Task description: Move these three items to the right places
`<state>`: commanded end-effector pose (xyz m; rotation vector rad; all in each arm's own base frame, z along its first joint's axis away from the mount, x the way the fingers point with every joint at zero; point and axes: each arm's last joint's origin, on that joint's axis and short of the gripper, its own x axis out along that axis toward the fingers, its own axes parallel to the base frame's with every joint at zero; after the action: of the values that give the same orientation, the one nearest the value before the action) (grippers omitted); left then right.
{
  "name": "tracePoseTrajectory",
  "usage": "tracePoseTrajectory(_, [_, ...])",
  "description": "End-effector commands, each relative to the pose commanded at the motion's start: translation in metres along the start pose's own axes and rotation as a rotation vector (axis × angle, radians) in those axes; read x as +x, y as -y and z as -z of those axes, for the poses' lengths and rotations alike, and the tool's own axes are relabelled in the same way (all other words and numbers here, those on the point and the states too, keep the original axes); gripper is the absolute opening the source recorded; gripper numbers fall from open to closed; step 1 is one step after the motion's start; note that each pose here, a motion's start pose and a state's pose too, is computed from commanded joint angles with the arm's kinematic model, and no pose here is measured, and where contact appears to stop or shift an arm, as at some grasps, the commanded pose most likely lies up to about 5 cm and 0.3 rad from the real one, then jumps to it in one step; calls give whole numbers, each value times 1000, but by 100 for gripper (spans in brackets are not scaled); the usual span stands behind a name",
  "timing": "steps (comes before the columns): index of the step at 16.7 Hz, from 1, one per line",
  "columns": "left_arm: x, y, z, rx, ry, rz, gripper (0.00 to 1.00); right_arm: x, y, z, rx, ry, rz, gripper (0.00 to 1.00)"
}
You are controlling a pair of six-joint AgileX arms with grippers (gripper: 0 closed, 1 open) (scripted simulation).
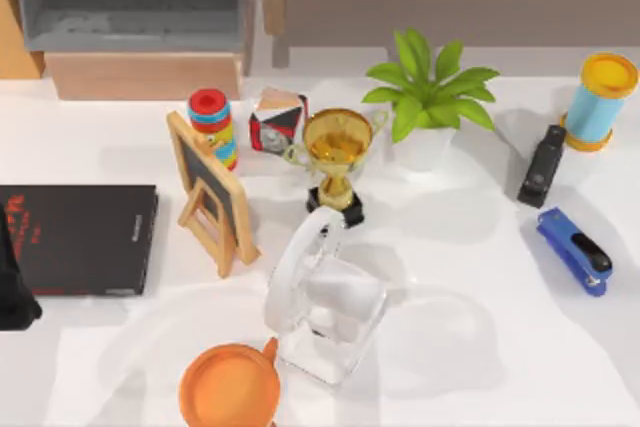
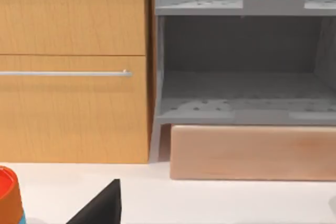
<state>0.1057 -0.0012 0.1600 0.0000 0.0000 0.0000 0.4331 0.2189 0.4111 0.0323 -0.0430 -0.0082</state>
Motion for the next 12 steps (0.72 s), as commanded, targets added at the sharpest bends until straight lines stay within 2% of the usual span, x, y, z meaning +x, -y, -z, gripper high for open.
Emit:
tracePoseTrajectory(3, [0, 0, 0, 0, 0, 0, 100, 16, 2, 13, -28, -34, 0, 0])
tracePoseTrajectory(7, [0, 0, 0, 0, 0, 0, 100, 17, 2, 15, -33, -41, -1, 0])
tracePoseTrajectory(12, [0, 0, 0, 0, 0, 0, 100, 17, 2, 15, -33, -41, -1, 38])
